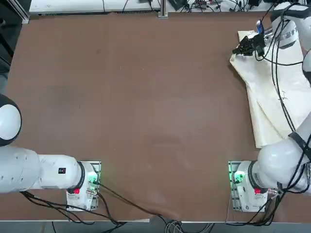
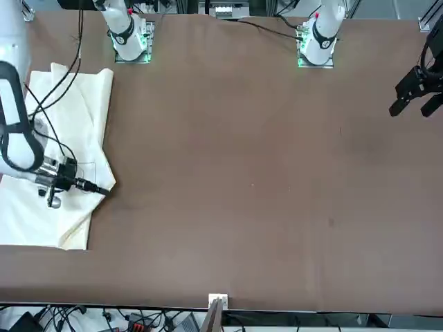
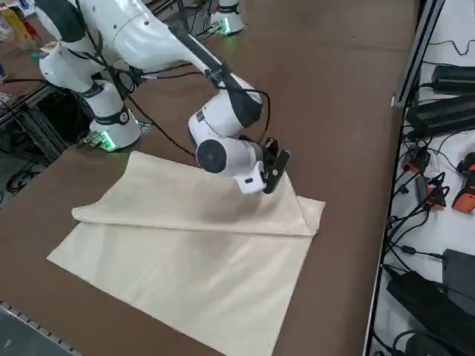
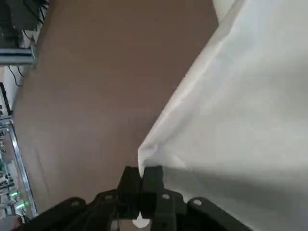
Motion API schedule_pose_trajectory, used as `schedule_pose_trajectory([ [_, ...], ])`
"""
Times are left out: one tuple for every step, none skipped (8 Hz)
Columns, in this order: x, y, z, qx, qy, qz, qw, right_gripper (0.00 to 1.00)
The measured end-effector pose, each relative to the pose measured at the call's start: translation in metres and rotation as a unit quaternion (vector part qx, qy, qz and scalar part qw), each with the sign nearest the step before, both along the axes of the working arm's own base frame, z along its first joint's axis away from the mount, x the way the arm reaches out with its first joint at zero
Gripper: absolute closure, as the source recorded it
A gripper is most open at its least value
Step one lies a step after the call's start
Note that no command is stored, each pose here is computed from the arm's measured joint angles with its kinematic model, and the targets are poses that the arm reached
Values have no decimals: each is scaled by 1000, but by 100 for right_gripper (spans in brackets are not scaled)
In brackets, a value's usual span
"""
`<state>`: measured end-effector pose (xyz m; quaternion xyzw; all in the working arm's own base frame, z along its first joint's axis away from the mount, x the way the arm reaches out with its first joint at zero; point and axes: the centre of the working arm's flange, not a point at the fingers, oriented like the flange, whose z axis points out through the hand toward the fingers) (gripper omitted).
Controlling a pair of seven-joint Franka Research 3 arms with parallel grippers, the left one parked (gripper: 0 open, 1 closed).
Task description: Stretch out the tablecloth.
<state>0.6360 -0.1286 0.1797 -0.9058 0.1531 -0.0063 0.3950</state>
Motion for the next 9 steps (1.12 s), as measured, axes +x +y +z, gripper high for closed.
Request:
schedule_pose_trajectory([
  [8, 2, -5, 10, 9, -19, 1000, 98],
  [16, 5, 0, 17, 22, -38, 999, 98],
  [23, 12, 6, 23, 34, -53, 998, 98],
  [28, 21, 11, 35, 38, -65, 997, 98],
  [33, 30, 12, 48, 37, -73, 995, 98],
  [37, 40, 8, 64, 38, -81, 994, 98],
  [42, 48, 3, 77, 37, -87, 993, 98],
  [49, 53, -1, 88, 40, -95, 991, 98],
  [57, 58, -5, 100, 43, -104, 989, 98],
])
